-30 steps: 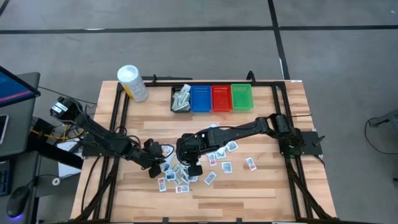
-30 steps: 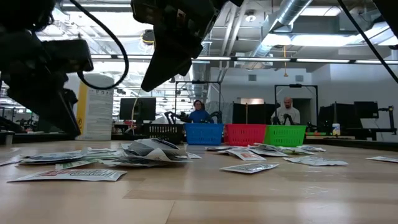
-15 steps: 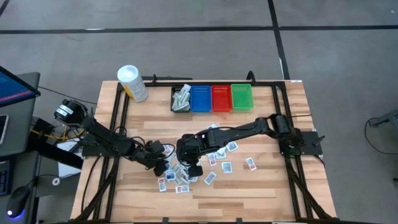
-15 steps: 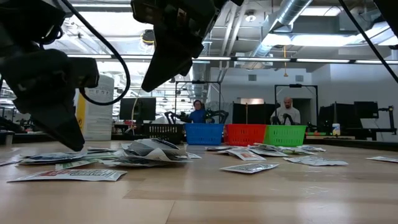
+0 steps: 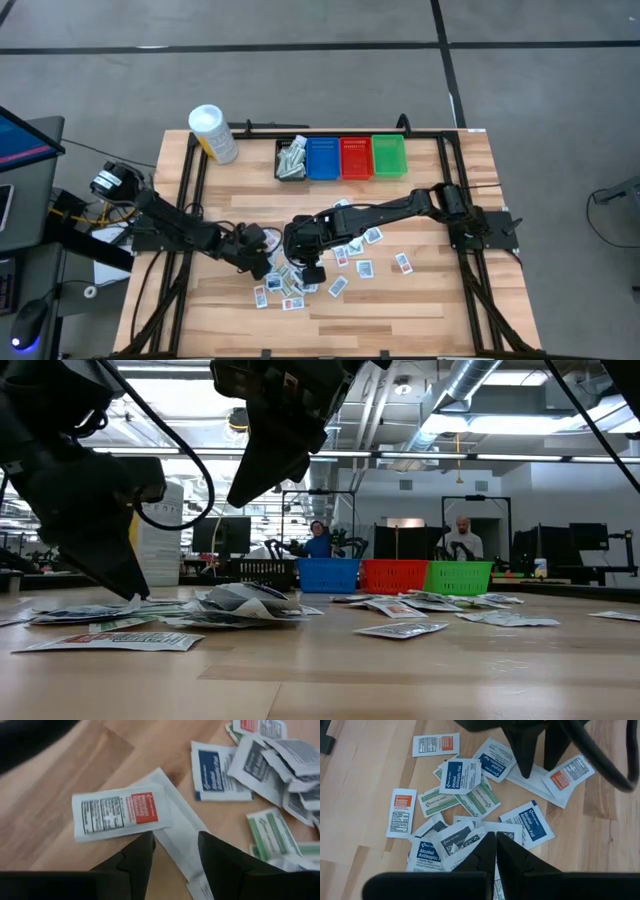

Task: Pick & Place First Aid Supplies
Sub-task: Put the green bandage pack in the black bin

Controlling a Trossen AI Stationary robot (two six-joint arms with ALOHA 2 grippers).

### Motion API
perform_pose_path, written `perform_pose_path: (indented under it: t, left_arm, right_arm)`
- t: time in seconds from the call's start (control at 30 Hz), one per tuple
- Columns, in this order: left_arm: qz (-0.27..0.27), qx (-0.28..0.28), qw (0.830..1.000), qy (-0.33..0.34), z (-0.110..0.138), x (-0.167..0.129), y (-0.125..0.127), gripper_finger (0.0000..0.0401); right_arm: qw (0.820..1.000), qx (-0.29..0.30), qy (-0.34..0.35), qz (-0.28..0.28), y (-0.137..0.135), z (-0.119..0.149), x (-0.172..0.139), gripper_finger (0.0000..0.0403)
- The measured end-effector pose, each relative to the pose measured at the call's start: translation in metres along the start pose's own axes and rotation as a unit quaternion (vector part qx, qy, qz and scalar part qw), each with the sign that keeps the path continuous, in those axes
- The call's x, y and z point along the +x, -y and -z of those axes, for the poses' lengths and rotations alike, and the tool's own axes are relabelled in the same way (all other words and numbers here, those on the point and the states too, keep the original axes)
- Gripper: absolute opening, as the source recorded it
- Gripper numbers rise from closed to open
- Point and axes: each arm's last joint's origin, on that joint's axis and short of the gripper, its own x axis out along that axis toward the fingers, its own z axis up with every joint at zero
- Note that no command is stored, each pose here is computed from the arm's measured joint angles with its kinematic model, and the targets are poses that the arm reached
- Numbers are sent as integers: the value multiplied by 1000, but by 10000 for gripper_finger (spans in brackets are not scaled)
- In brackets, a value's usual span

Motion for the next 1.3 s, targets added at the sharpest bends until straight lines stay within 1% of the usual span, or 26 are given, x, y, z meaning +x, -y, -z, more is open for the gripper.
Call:
perform_pose_path:
  t: [0.1, 0.3, 0.63, 0.8, 1.03, 1.2, 1.3]
  left_arm:
    - [-9, 2, 1000, 4, 1, 3, -1, 150]
    - [-1, 2, 1000, 3, -1, -2, -3, 134]
    - [-1, 2, 1000, 2, -1, -3, -4, 122]
    - [4, 1, 1000, 6, -2, -2, -3, 132]
    - [22, 2, 1000, 0, -2, -5, -1, 167]
    - [41, 26, 999, 19, -3, -18, 1, 175]
    - [48, 53, 996, 59, -9, -26, 3, 169]
  right_arm:
    - [1000, 0, 0, 0, 0, 0, 0, 8]
    - [1000, 0, 0, 0, 0, 0, 0, 8]
    - [1000, 1, 1, 0, 0, 0, 0, 8]
    - [1000, 0, 0, 0, 0, 0, 0, 8]
    - [1000, -1, -1, -2, -3, 0, 0, 8]
    - [1000, 0, -3, -1, -2, 1, 0, 8]
    - [1000, 0, -3, -1, -2, 1, 0, 8]
